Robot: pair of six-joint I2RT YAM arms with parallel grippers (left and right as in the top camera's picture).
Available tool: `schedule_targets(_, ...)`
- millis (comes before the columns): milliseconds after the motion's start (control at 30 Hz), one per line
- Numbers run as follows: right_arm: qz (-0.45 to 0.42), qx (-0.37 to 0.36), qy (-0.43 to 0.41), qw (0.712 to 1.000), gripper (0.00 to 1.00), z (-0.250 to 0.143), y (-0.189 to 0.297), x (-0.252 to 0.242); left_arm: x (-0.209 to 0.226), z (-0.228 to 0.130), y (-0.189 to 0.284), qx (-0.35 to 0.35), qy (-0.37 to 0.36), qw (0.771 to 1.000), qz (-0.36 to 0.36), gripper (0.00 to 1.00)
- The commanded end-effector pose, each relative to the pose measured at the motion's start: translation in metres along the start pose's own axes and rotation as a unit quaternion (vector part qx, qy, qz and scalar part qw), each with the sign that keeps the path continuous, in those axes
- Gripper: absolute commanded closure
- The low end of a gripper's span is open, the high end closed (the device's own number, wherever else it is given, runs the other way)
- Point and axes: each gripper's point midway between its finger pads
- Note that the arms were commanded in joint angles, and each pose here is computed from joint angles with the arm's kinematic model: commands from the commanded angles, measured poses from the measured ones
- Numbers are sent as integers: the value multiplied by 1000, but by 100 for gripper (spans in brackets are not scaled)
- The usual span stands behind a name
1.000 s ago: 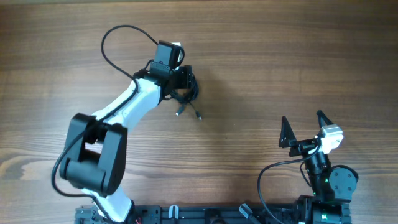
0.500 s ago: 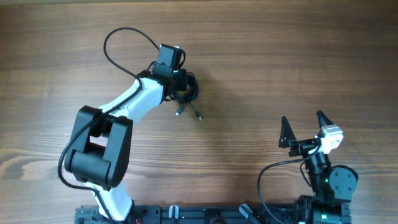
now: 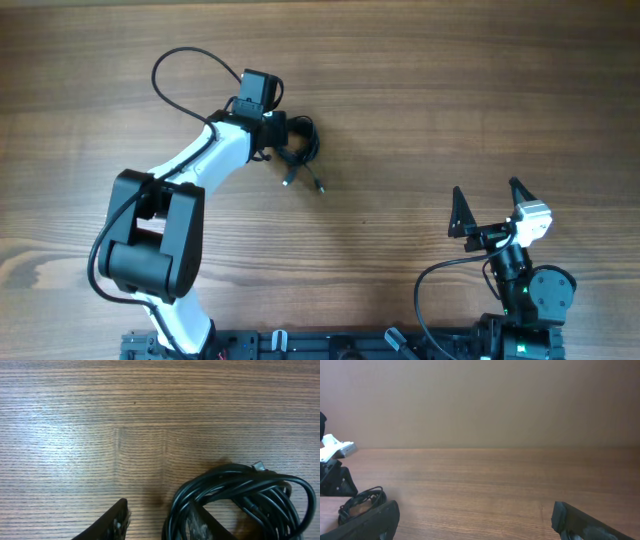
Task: Untangle cables
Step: 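Move the left gripper forward over the coiled black cable, then lower the left gripper and close it on the cable coil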
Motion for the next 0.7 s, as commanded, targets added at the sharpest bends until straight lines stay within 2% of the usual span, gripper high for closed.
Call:
schedule_targets(0,-4,-5,5,1000,0,2,1,-1,-6,1,-2,-2,-7,1000,0,60)
schedule_targets(267,-4,-5,5,1000,0,2,1,-1,0,-13,-19,21,-10,1000,13,64)
schedule_targets(400,-4,-5,5,1000,0,2,1,-1,3,-22,-29,34,-11,999,20,86)
schedule_targets(433,-4,-5,5,1000,0,2,1,-1,4,-21,-29,32,-11,999,22,96)
schedule_targets(600,-4,-5,5,1000,0,2,1,-1,8,-15,-26,17,-5,999,37,96)
schedule_targets(667,-4,-5,5,1000,0,2,1,-1,7,-17,-14,23,33,998,39,96)
Point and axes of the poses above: each gripper's point midway between its finger pads, its own y axis back along the fingers, its own x axis along the line the jaws close on, z = x × y, and after that the axes turned 11 degrees about y, right-handed
